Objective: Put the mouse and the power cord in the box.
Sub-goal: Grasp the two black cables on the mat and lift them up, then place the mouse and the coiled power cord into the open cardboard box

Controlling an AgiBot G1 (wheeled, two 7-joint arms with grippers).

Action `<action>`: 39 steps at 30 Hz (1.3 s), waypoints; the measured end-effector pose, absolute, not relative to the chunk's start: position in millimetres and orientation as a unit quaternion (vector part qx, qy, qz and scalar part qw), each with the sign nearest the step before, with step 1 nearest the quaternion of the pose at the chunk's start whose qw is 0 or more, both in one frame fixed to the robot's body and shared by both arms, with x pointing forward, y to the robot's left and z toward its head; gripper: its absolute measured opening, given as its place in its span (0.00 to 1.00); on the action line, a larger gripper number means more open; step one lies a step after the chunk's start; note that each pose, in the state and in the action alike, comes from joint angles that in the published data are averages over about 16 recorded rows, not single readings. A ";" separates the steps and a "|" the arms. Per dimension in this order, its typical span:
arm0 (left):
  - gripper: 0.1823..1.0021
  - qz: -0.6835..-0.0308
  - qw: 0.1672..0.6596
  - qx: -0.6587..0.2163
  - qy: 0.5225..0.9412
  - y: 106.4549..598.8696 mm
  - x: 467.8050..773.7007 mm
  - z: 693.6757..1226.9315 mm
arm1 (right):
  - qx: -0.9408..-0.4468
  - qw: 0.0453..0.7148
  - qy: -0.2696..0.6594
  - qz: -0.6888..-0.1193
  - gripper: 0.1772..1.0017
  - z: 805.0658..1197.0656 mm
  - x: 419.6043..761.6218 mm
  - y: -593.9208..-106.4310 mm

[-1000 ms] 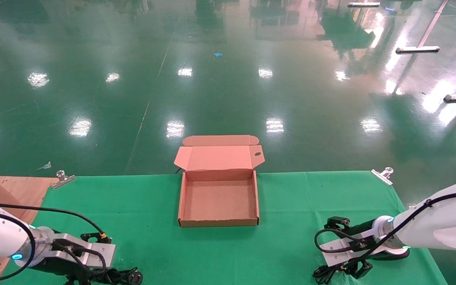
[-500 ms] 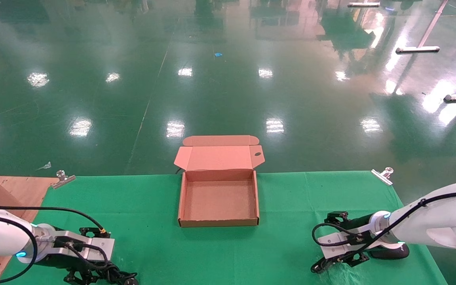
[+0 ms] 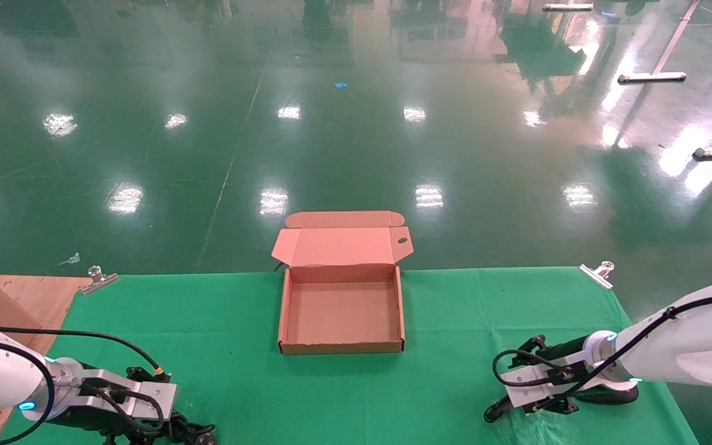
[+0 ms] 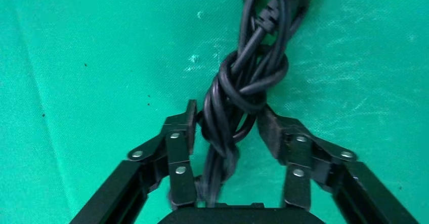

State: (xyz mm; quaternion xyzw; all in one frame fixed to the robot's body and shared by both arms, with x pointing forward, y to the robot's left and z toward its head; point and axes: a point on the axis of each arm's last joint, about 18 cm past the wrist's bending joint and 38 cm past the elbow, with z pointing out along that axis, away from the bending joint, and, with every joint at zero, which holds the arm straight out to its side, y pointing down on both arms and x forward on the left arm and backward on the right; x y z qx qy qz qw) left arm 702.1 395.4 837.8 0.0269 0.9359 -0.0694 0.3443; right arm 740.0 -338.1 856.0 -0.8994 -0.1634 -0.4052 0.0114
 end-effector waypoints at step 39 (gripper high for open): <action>0.17 -0.160 0.338 0.074 0.924 368.8 673.5 948.9 | -0.873 0.149 -0.210 -0.413 0.04 987.2 699.1 -307.8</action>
